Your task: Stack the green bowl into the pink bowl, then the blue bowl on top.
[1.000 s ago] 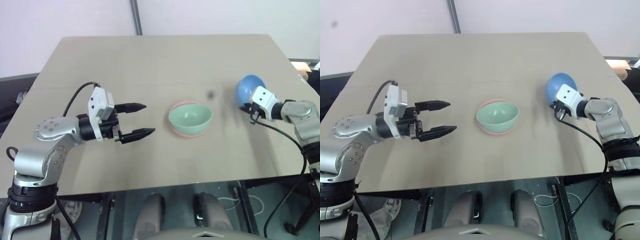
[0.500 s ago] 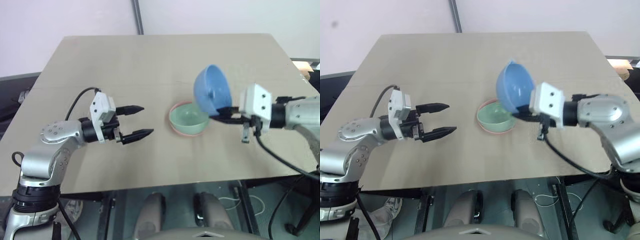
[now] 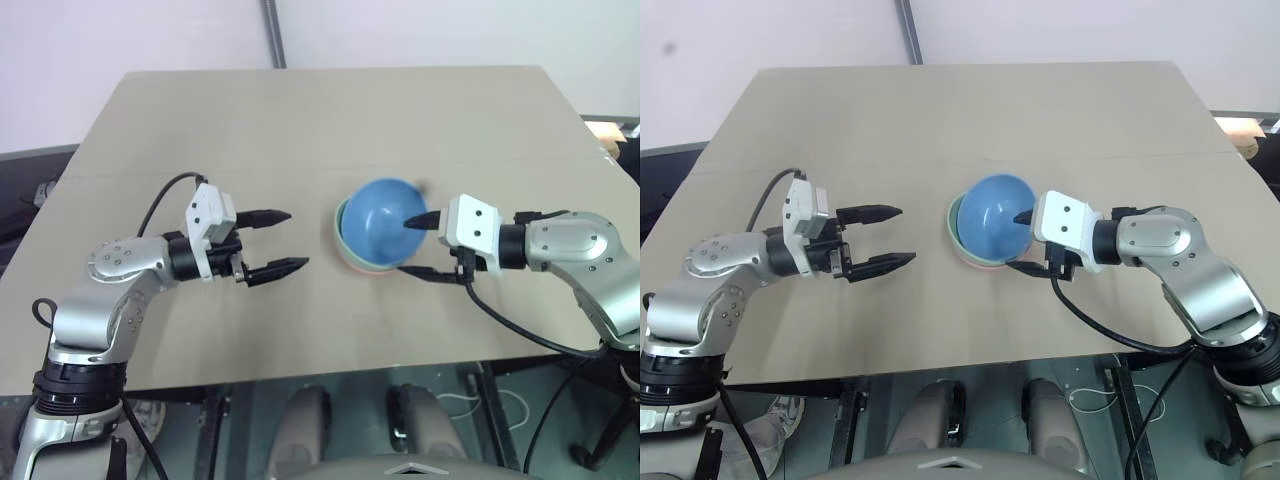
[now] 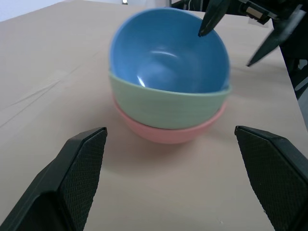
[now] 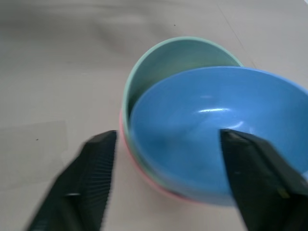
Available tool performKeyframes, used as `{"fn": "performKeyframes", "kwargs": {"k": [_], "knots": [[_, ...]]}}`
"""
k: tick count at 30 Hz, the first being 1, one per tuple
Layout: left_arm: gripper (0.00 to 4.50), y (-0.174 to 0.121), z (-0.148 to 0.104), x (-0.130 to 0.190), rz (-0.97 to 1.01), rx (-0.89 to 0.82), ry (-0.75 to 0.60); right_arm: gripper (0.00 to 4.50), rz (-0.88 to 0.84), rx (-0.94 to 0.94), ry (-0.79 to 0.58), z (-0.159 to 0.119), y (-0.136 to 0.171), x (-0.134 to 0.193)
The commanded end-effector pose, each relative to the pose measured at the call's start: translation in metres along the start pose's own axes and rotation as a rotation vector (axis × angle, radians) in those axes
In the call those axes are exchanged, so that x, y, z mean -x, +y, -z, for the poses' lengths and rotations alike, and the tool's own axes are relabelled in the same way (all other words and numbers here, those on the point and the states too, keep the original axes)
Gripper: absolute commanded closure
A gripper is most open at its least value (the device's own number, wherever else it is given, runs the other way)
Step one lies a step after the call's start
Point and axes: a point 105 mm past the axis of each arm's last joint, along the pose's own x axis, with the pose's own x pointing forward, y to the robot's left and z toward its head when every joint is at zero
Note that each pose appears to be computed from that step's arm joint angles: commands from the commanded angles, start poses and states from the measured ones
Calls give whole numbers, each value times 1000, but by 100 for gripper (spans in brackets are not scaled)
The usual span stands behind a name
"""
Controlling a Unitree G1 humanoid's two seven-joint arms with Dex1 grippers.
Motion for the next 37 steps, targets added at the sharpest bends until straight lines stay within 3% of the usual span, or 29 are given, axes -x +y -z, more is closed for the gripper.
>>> {"fn": "performKeyframes", "kwargs": {"k": [1, 10, 16, 19, 20, 22, 28, 37], "knots": [[0, 7, -9, -2, -53, -77, -36, 72, 86, 17, -68, -27, -7, 18], [0, 12, -12, -12, -127, -80, -128, 72, 325, -191, -146, -25, -24, 37], [0, 9, -13, -12, -177, -68, -192, 72, 357, -307, -228, -14, -18, 38], [0, 5, -8, 4, -176, -29, -198, 72, 401, -314, -132, 11, -5, 54], [0, 2, -6, 9, -156, -7, -196, 31, 423, -336, -95, 22, 0, 63], [0, -8, -4, 15, -96, 26, -196, 6, 442, -391, -67, 35, 7, 76], [0, -16, 14, 26, -186, 29, -93, 6, 547, -393, 30, 56, 20, 116], [0, -30, 19, 38, -214, 48, -57, 6, 517, -415, 115, 70, 38, 150]]}}
